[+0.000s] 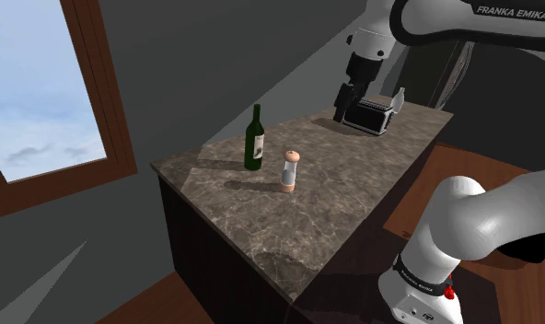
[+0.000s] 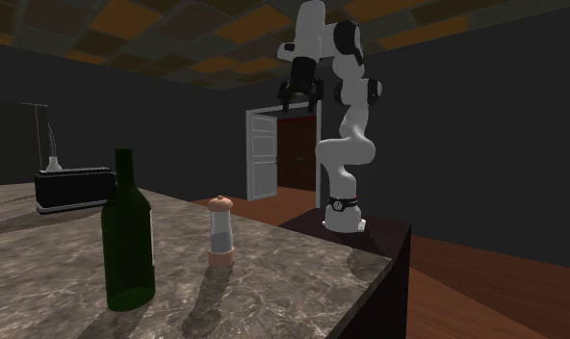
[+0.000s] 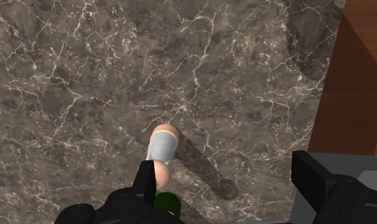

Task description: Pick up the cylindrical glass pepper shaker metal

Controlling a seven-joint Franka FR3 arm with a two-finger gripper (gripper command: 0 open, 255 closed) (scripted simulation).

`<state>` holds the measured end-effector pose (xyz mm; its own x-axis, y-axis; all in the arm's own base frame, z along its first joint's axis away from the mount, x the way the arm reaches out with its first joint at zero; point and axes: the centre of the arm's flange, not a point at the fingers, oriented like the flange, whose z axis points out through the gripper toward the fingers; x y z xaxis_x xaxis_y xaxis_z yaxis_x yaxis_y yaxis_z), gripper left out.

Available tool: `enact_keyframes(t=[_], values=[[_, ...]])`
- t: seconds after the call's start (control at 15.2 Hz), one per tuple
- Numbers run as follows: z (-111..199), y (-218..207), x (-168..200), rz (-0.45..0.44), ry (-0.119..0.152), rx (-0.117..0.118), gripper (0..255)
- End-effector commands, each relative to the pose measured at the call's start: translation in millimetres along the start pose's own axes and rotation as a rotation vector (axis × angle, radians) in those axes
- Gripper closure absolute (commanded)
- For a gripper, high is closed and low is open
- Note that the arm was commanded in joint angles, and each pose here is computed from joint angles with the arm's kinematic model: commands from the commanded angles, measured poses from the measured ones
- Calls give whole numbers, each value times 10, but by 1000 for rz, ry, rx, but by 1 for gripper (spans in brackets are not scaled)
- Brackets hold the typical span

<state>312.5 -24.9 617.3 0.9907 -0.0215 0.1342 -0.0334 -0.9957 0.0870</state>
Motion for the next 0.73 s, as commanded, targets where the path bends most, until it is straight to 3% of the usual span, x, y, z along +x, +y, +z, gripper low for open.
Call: enact_keyframes(t=[0.0, 0.66], values=[[0, 0, 0, 0, 0, 0, 0], [1075, 309, 706, -1, -23, -42, 0]])
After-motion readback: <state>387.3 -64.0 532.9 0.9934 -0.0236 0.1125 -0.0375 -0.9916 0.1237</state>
